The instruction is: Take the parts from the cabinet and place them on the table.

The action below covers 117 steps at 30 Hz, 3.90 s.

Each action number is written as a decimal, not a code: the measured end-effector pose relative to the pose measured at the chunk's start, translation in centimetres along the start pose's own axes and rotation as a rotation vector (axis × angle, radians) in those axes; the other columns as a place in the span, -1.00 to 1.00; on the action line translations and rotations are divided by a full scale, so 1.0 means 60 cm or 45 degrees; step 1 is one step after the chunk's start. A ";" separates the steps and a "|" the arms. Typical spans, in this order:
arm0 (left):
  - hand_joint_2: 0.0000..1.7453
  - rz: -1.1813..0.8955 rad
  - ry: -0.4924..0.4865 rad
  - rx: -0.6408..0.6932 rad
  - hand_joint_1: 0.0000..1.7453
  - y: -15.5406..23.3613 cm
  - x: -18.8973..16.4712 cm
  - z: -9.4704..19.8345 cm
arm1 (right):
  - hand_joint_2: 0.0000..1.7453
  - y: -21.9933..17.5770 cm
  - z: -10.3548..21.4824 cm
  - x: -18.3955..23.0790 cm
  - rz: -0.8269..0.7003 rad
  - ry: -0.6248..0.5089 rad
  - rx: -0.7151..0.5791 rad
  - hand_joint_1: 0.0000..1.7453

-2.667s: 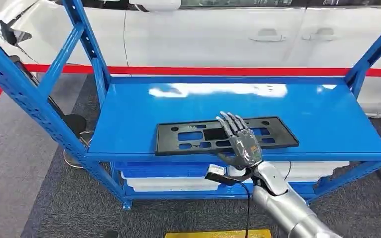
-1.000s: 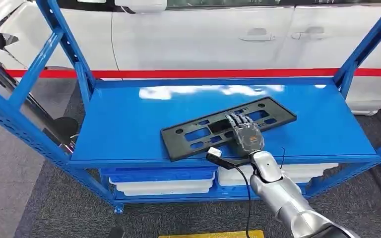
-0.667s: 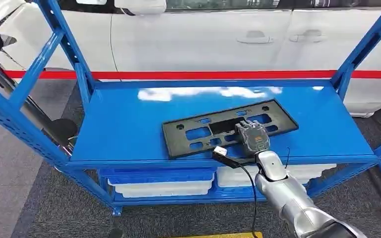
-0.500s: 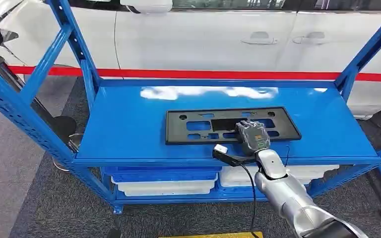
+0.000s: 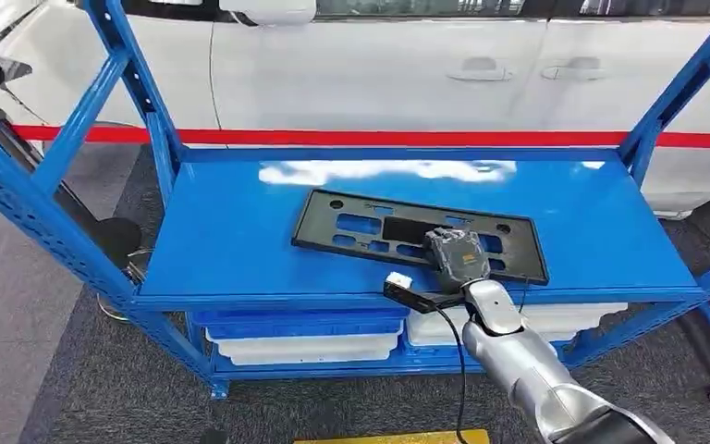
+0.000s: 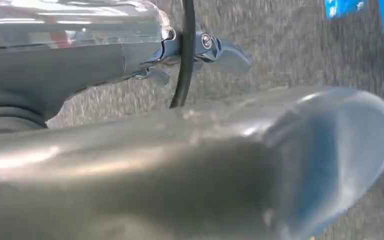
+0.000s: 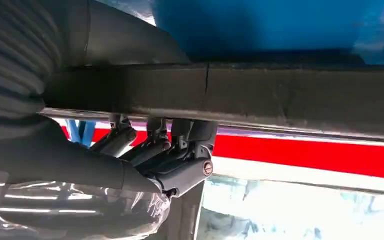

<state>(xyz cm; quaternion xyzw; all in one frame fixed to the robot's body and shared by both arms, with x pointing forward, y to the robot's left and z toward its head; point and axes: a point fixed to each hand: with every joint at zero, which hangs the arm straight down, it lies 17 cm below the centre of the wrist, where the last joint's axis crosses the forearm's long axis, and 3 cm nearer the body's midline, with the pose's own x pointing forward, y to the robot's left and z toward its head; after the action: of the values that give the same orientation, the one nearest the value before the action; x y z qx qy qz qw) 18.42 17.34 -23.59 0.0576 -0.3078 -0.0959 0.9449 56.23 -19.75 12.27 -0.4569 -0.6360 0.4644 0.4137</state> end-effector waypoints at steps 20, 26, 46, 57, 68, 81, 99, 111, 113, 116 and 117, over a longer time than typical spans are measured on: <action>-1.00 -0.004 0.010 0.009 -1.00 0.009 -0.009 0.000 | 1.00 0.010 0.009 -0.006 -0.005 0.011 0.015 1.00; -1.00 -0.002 0.007 0.006 -1.00 0.006 -0.006 0.000 | 1.00 0.004 0.004 -0.002 -0.007 0.008 0.006 1.00; -1.00 0.164 0.022 0.137 -1.00 0.031 -0.043 0.015 | 1.00 -0.190 0.154 0.104 -0.945 -0.429 -0.251 1.00; -1.00 0.184 0.036 0.140 -1.00 0.029 -0.049 0.018 | 1.00 -0.293 0.221 0.196 -1.081 -0.628 -0.406 1.00; -1.00 0.200 0.044 0.145 -1.00 0.028 -0.051 0.019 | 1.00 -0.351 0.240 0.219 -1.168 -0.676 -0.516 1.00; -1.00 0.185 0.059 0.118 -1.00 0.035 -0.060 0.017 | 1.00 -0.340 0.252 0.217 -1.169 -0.652 -0.520 1.00; -1.00 0.198 0.062 0.157 -1.00 0.049 -0.066 0.017 | 1.00 -0.278 0.308 0.220 -1.243 -0.602 -0.388 1.00; -1.00 0.207 0.041 0.208 -1.00 0.060 -0.058 0.015 | 1.00 -0.249 0.346 0.201 -1.295 -0.542 -0.331 1.00; -1.00 0.215 0.041 0.218 -1.00 0.057 -0.056 0.016 | 1.00 -0.240 0.353 0.195 -1.309 -0.523 -0.314 1.00; -1.00 0.226 0.049 0.225 -1.00 0.056 -0.059 0.018 | 1.00 -0.222 0.369 0.193 -1.342 -0.494 -0.271 1.00; -1.00 0.228 0.050 0.224 -1.00 0.056 -0.059 0.018 | 1.00 -0.216 0.375 0.192 -1.355 -0.485 -0.265 1.00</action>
<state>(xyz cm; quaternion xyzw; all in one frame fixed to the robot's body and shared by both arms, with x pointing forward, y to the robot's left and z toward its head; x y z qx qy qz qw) 15.44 21.33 -24.20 0.1145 -0.3004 0.0176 0.9468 29.51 -15.37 20.92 -0.0204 -0.8840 0.2013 0.4214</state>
